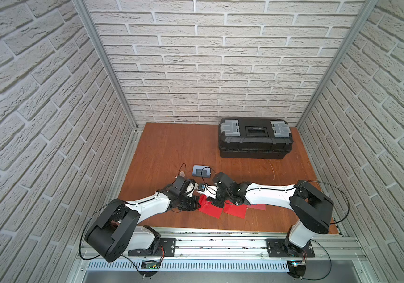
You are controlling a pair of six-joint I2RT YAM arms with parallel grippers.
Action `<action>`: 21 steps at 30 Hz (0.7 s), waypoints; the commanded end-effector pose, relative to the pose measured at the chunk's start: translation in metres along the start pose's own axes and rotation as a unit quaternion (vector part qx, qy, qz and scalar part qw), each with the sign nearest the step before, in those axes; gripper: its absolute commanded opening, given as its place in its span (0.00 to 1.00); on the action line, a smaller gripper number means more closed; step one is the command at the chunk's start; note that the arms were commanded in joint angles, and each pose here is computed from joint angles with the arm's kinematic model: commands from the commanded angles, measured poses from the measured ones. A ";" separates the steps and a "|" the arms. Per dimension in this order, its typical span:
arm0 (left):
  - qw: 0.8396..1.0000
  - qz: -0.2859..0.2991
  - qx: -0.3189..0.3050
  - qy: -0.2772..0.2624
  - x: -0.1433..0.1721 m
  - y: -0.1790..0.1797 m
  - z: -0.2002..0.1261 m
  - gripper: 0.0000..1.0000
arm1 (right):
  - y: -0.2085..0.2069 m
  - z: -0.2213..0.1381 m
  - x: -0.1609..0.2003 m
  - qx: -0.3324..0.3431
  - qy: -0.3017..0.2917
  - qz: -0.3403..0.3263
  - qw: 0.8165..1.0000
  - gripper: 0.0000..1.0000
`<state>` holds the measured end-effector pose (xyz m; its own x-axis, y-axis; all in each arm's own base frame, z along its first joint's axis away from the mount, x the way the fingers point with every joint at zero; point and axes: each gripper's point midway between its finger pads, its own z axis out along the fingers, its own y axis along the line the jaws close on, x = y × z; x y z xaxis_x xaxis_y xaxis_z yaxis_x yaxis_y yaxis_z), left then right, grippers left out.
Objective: Seal the envelope with a glue stick
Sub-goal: Apply the envelope at the center of the board.
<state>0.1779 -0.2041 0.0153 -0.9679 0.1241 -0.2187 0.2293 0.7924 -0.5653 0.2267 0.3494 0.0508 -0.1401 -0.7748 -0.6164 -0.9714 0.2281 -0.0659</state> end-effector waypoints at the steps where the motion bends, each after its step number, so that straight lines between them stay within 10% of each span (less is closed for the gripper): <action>1: 0.998 -0.019 -0.045 0.034 0.021 0.025 0.004 0.00 | 0.065 0.003 0.023 -0.165 0.029 0.005 0.986 0.03; 12: 0.998 -0.022 -0.044 0.035 0.022 0.025 0.004 0.00 | -0.049 0.001 0.056 0.172 0.134 0.025 0.976 0.03; 21: 0.998 -0.024 -0.043 0.034 0.022 0.025 0.003 0.00 | 0.043 0.002 0.037 -0.096 0.063 -0.011 0.993 0.03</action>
<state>0.1783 -0.2037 0.0153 -0.9687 0.1211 -0.2165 0.2259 0.7917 -0.5676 0.2440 0.3478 0.0508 -0.1360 -0.8012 -0.5827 -0.9446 0.2823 -0.1676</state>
